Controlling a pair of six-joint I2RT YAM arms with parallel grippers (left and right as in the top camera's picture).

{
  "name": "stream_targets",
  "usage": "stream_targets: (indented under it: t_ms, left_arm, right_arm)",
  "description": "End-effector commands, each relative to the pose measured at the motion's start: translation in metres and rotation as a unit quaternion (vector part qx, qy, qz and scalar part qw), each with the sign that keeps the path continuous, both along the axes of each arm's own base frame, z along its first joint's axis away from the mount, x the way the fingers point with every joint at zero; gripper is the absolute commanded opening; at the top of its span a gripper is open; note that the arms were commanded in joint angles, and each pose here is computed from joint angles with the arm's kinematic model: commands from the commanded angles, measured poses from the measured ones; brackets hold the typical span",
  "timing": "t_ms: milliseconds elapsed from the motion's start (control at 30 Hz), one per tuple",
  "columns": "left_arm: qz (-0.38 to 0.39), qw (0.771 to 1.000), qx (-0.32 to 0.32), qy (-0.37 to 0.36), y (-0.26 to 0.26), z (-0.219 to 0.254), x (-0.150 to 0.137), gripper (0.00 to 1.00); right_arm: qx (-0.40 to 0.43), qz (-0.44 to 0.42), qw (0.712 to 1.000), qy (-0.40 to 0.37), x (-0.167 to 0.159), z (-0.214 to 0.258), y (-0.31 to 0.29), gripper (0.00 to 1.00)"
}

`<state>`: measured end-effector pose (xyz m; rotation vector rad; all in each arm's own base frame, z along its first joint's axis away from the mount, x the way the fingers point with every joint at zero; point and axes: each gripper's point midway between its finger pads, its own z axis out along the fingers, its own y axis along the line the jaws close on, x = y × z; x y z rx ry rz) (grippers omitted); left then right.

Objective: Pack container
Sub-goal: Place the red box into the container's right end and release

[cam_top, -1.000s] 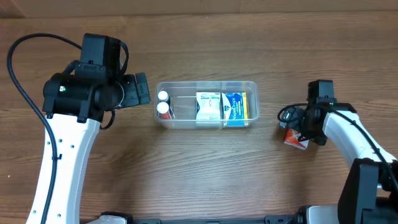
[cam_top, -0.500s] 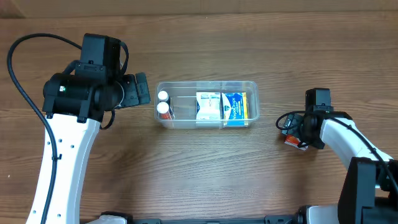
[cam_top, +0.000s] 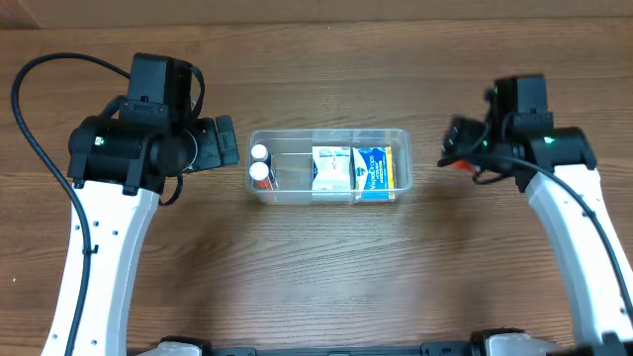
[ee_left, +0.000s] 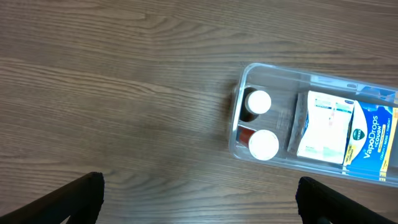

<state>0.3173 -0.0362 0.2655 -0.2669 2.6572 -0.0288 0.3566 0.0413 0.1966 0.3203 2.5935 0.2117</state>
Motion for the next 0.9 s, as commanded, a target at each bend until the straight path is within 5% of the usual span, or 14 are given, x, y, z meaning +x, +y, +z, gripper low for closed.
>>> stream_targets:
  t_ms: [0, 133, 433, 533, 633, 800, 867]
  left_arm:
    - [-0.001, 1.0, -0.003, -0.002, 0.0, 0.002, 0.002, 1.0]
    - [-0.003, 1.0, -0.007, -0.001, -0.002, 0.002, 0.001, 1.0]
    - [-0.003, 1.0, -0.006, 0.0, -0.001, 0.002, 0.001, 1.0]
    - [-0.003, 1.0, -0.006, 0.0, -0.001, 0.002, 0.001, 1.0]
    - [-0.003, 1.0, -0.006, 0.0, -0.001, 0.001, 0.001, 1.0]
    - [-0.004, 1.0, -0.004, 0.004, -0.001, 0.001, -0.001, 1.0]
    - [-0.004, 1.0, -0.004, 0.004, -0.001, 0.001, -0.001, 1.0]
  right_arm:
    - [0.014, 0.082, 0.995, -0.061, 0.003, 0.04, 0.06, 0.76]
    - [0.002, 0.153, 0.988, -0.002, 0.003, -0.011, 0.119, 0.76]
    - [-0.035, 0.156, 0.976, 0.146, 0.007, -0.13, 0.125, 0.78]
    - [-0.033, 0.157, 0.977, 0.138, 0.009, -0.125, 0.127, 1.0]
    - [-0.027, 0.163, 0.98, 0.109, 0.012, -0.098, 0.132, 1.0]
    - [-0.056, 0.108, 0.992, -0.044, 0.023, 0.013, 0.098, 1.0]
    - [-0.071, 0.079, 0.993, -0.059, 0.022, 0.028, 0.075, 0.9]
